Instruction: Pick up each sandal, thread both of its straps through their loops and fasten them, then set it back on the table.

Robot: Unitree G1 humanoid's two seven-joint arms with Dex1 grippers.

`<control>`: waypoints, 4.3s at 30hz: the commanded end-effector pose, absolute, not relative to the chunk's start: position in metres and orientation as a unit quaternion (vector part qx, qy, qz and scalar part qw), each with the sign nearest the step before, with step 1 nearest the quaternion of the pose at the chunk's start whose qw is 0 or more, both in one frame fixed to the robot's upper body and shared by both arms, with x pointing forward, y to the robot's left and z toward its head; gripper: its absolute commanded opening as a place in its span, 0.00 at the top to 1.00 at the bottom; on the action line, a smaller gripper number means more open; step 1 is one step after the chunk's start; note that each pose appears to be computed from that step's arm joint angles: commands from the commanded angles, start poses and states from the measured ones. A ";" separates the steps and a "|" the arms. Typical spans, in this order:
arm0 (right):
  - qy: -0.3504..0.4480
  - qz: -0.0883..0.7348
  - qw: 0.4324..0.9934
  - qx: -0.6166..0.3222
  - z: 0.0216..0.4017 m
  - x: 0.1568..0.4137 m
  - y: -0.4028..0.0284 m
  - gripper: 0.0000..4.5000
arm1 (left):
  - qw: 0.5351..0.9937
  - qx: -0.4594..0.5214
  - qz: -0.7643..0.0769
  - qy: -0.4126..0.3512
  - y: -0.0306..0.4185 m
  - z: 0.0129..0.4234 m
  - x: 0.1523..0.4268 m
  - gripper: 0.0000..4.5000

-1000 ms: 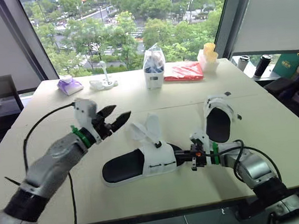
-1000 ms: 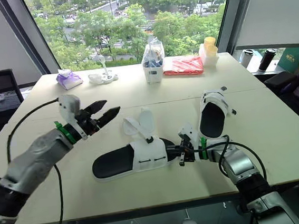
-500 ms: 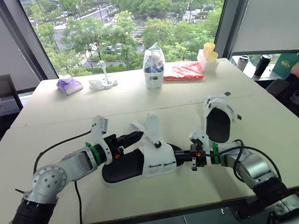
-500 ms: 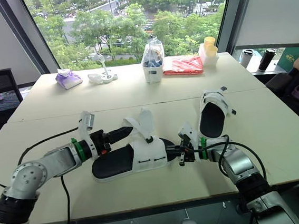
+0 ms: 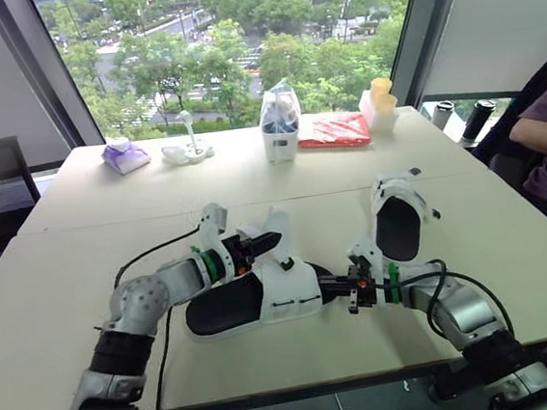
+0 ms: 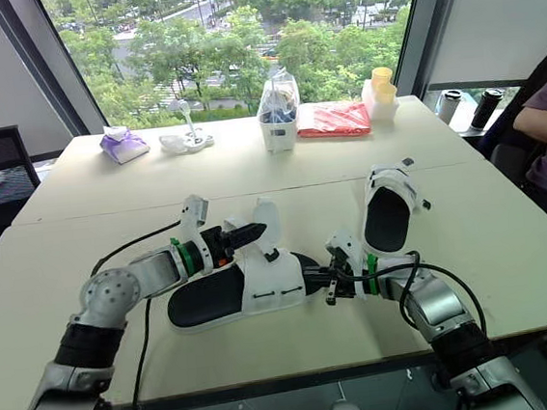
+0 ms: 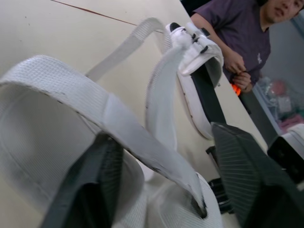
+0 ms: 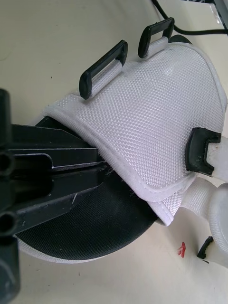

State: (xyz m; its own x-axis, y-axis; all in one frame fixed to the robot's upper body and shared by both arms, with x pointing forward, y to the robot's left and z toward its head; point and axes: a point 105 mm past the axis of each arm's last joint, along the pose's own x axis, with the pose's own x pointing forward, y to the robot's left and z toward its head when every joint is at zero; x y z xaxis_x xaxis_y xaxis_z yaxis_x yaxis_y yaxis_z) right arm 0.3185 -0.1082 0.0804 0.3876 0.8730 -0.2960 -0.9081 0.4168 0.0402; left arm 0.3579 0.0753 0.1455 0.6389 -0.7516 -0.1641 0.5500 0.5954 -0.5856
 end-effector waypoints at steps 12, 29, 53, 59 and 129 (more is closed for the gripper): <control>0.197 0.493 0.845 -0.066 0.052 0.316 -0.124 1.00 | 0.811 -0.329 -0.463 0.140 0.109 0.199 0.340 0.99; 0.199 0.498 0.841 -0.071 0.051 0.318 -0.120 1.00 | 0.775 -0.262 -0.545 0.186 0.087 0.188 0.317 0.99; 0.197 0.498 0.842 -0.065 0.050 0.318 -0.117 1.00 | 0.778 -0.147 -0.573 0.212 0.082 0.169 0.309 0.99; 0.197 0.496 0.843 -0.063 0.049 0.317 -0.117 1.00 | 0.776 -0.138 -0.578 0.212 0.080 0.162 0.310 0.99; 0.209 0.500 0.838 -0.061 0.044 0.320 -0.116 1.00 | 0.761 -0.039 -0.602 0.238 0.071 0.102 0.238 0.52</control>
State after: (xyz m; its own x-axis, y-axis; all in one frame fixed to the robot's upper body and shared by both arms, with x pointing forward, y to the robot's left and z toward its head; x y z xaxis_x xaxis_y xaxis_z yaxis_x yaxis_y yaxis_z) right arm 0.3223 -0.1033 0.0792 0.3916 0.8739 -0.2881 -0.9054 0.4218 0.0488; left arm 0.2407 0.0763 0.0995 0.1873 -0.9268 -0.3256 0.8833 0.3039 -0.3569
